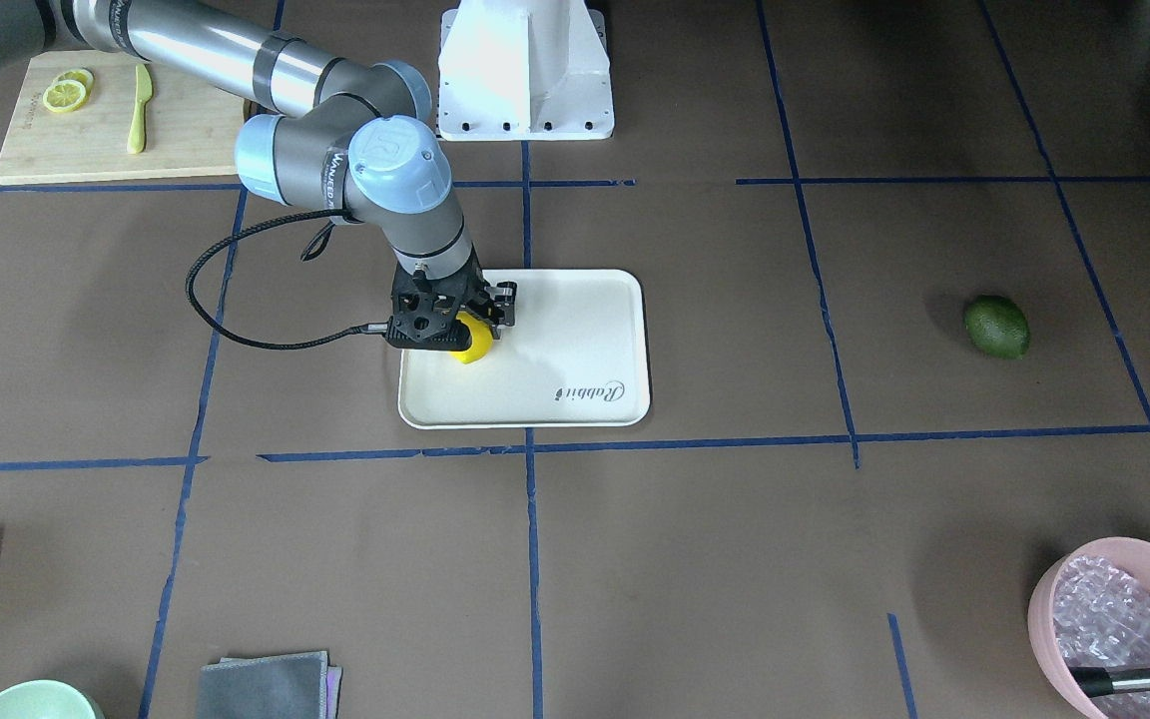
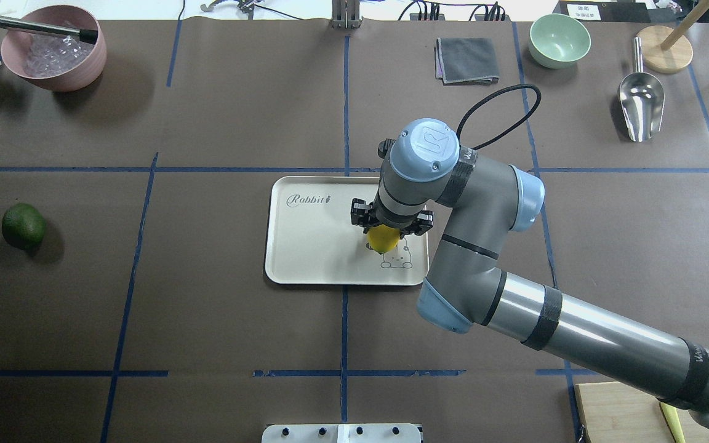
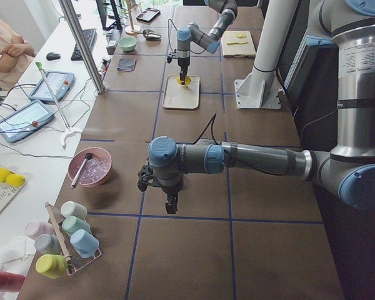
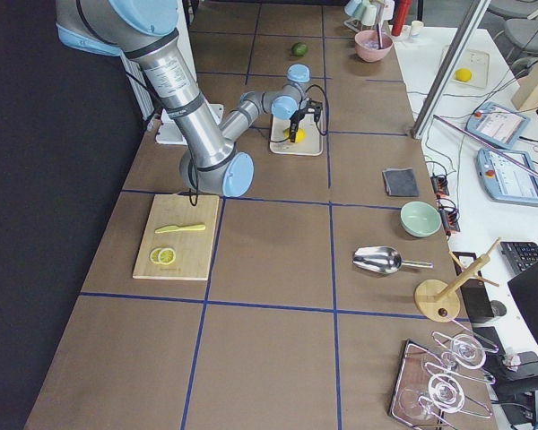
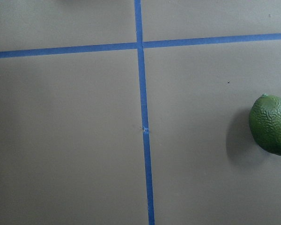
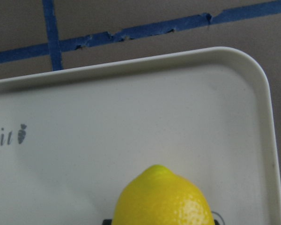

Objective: Place all lemons on tray

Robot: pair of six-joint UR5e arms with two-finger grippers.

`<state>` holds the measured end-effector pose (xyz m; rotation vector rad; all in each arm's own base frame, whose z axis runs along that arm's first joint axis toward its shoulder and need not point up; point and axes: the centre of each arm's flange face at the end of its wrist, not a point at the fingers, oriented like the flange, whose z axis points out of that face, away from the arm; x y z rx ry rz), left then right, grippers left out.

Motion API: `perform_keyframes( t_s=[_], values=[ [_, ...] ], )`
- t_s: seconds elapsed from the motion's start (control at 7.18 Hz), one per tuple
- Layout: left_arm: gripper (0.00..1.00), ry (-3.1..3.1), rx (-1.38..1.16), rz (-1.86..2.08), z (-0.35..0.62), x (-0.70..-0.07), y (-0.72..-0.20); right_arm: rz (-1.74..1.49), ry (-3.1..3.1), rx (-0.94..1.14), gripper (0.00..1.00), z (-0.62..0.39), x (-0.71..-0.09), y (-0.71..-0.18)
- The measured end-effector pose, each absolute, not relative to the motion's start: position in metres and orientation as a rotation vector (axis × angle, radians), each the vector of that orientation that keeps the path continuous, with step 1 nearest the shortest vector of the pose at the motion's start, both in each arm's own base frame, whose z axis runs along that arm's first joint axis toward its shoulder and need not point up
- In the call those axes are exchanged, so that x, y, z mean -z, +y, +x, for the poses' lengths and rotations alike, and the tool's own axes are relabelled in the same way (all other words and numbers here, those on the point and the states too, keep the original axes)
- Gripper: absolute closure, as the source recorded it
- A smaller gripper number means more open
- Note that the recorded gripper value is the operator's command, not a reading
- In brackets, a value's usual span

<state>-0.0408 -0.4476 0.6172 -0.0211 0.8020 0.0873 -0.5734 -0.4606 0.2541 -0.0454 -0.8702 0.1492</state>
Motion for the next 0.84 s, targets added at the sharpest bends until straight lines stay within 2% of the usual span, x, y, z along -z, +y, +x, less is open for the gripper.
perform_keyframes(
  t_s=[0.56, 0.84],
  values=[
    [0.00, 0.805, -0.118, -0.025, -0.025, -0.612, -0.452, -0.038, -0.887, -0.142, 0.00, -0.569, -0.246, -0.459],
    [0.00, 0.846, -0.165, -0.032, 0.004, -0.601, -0.456, -0.029, -0.948, -0.147, 0.00, -0.523, -0.231, -0.460]
  ],
)
